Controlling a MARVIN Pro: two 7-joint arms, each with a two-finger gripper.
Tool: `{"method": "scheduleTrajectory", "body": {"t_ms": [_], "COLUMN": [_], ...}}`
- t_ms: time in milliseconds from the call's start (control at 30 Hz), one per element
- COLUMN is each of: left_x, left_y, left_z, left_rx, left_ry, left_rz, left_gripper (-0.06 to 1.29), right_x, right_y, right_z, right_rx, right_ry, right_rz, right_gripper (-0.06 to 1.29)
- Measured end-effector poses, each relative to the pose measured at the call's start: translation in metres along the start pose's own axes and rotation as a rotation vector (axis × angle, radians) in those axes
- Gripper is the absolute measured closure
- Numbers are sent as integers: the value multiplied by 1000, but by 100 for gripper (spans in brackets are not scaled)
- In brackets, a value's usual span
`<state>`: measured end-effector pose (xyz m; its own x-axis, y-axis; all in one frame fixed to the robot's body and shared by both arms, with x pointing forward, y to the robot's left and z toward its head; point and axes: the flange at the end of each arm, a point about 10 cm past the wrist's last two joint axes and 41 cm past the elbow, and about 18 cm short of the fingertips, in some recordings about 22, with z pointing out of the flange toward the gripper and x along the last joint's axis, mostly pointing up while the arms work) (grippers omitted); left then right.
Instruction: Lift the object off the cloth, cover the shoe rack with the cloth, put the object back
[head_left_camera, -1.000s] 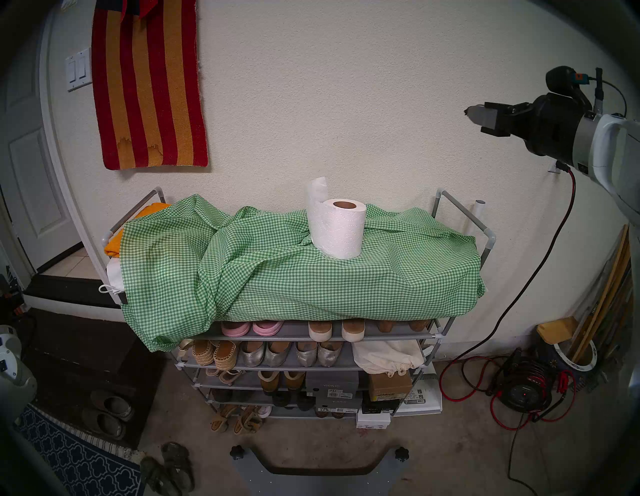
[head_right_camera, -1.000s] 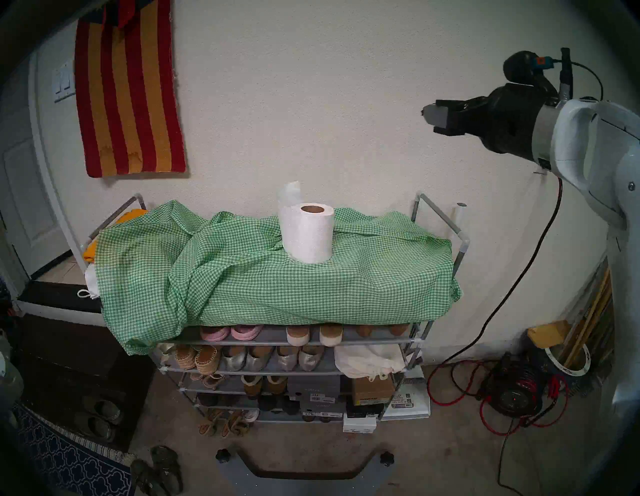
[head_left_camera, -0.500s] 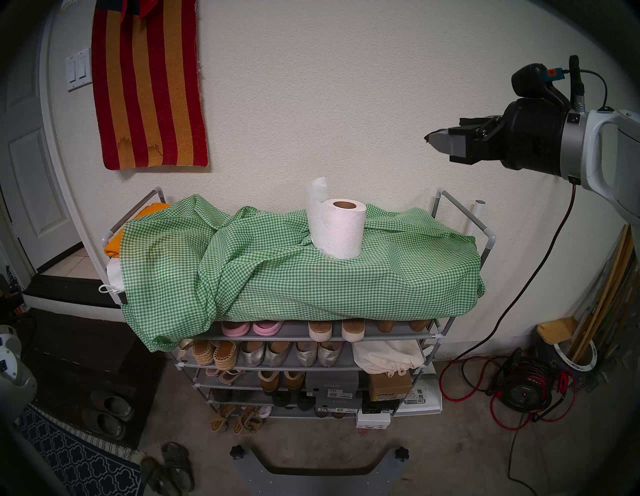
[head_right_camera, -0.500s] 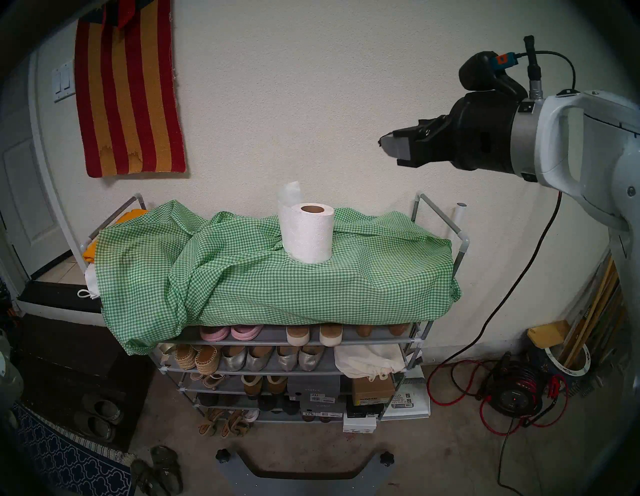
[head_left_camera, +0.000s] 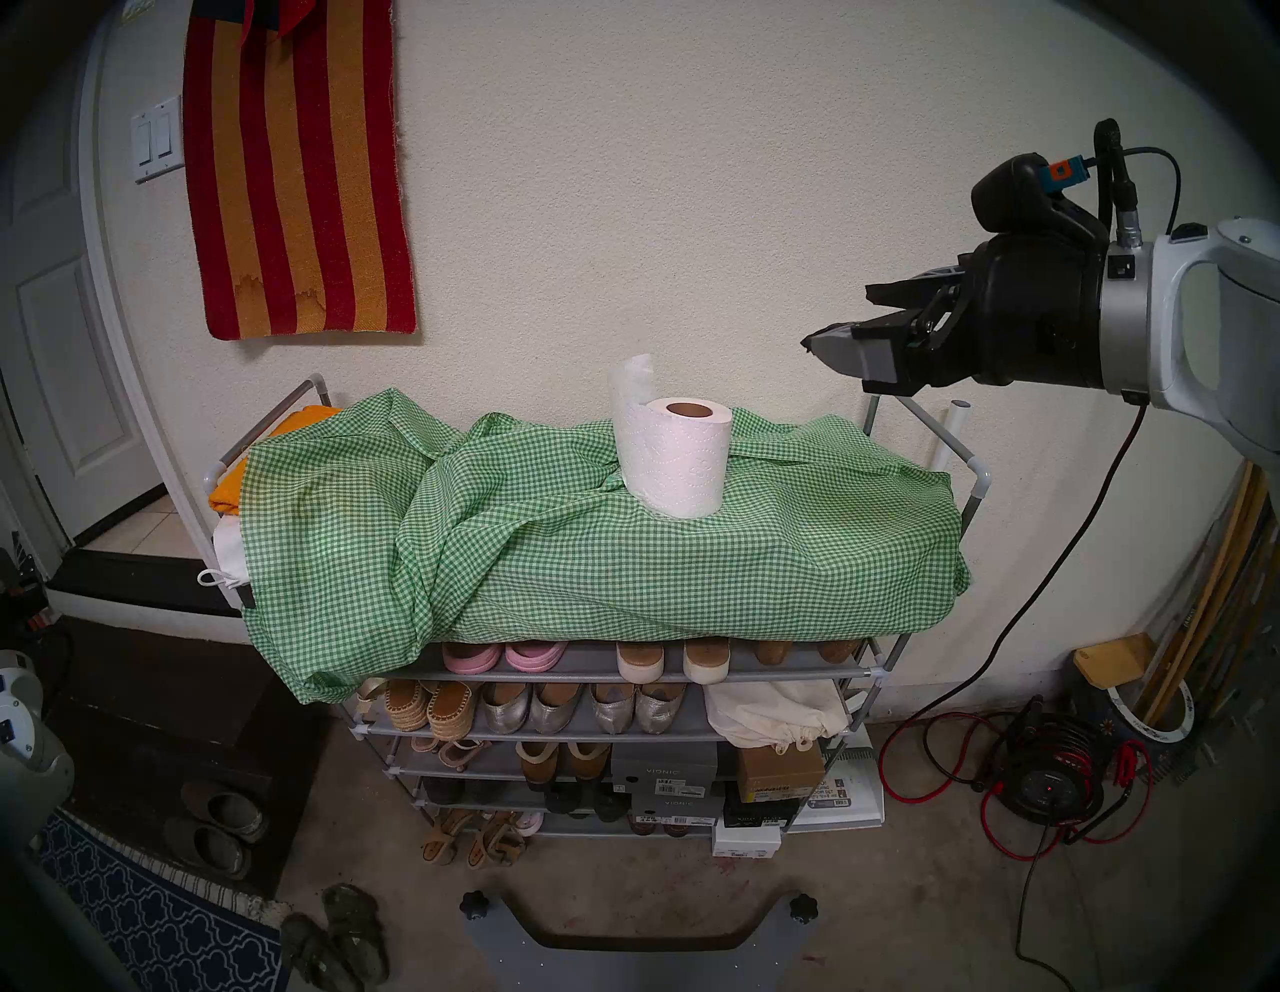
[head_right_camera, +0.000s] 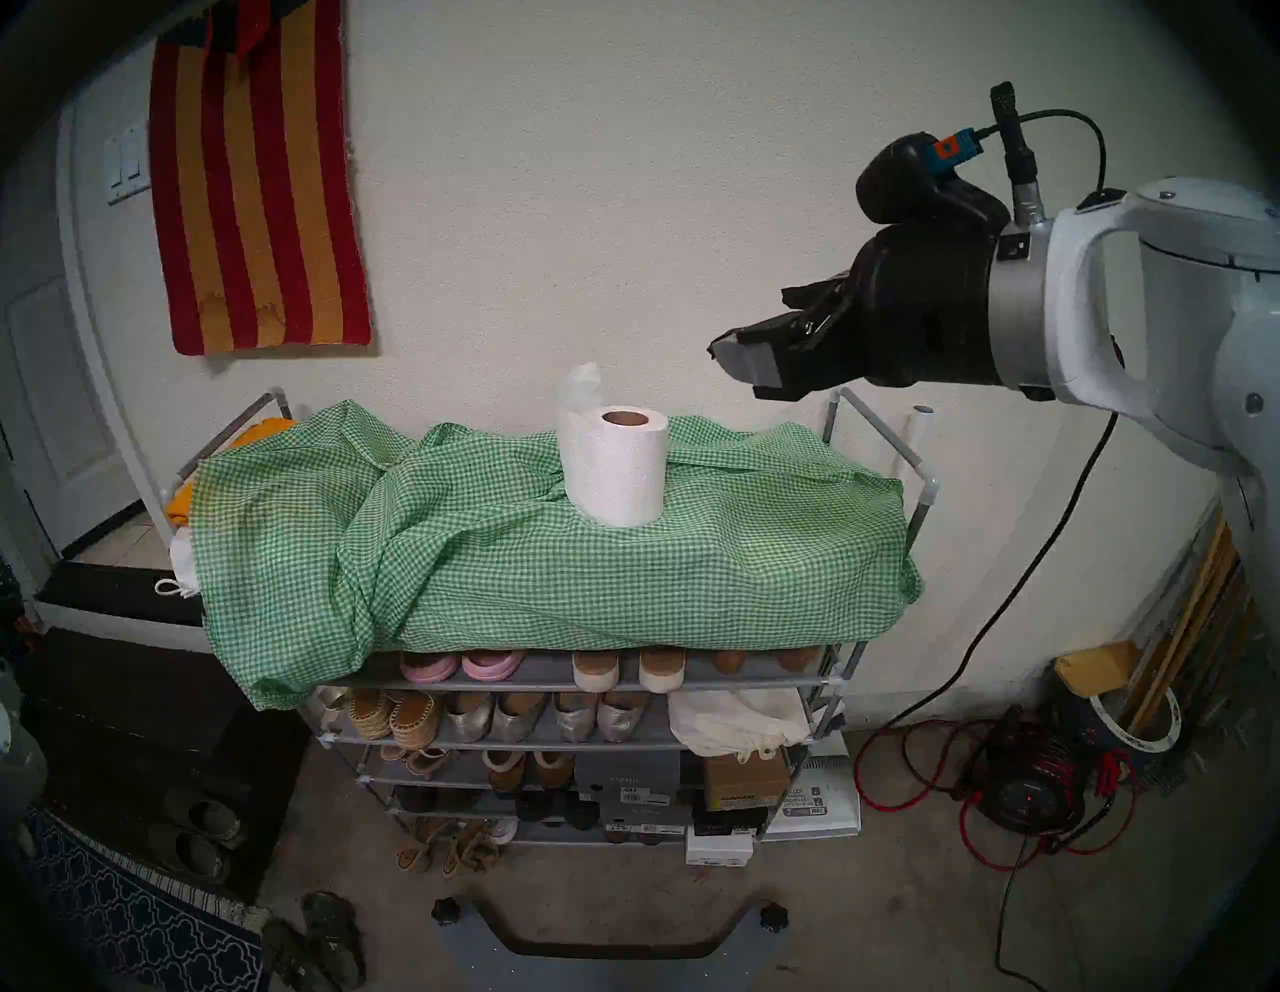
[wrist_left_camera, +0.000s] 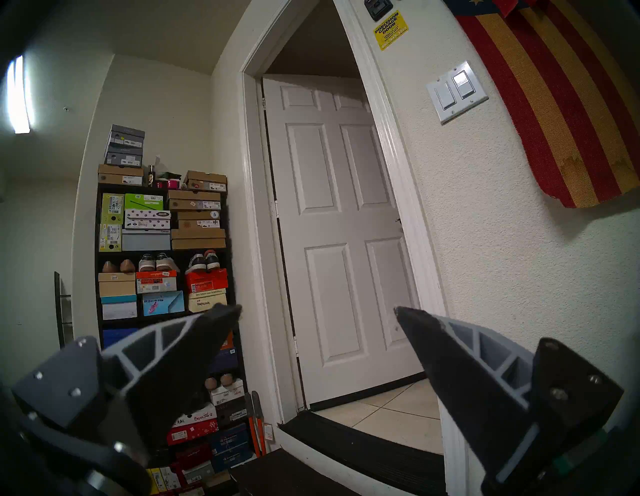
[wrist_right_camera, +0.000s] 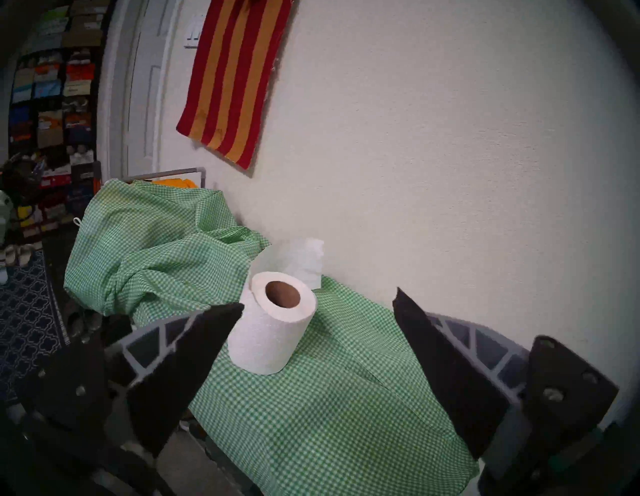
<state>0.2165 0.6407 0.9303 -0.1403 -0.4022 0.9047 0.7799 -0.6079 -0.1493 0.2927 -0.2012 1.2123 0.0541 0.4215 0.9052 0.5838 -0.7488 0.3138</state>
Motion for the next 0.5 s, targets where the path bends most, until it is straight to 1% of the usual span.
{"method": "scheduleTrajectory", "body": {"t_ms": [200,500], "left_x": [0,0], "left_y": [0,0], "left_z": [0,0], "left_rx": [0,0], "left_ry": [0,0], "left_rz": [0,0], "left_gripper": [-3,-3], "right_x": [7,16], "right_y": [3,5], "right_z": [-1,3], "right_rx": [14,53], "right_ry": [13,40], "right_rz": [-2,10], "right_gripper": [-1,-1]}}
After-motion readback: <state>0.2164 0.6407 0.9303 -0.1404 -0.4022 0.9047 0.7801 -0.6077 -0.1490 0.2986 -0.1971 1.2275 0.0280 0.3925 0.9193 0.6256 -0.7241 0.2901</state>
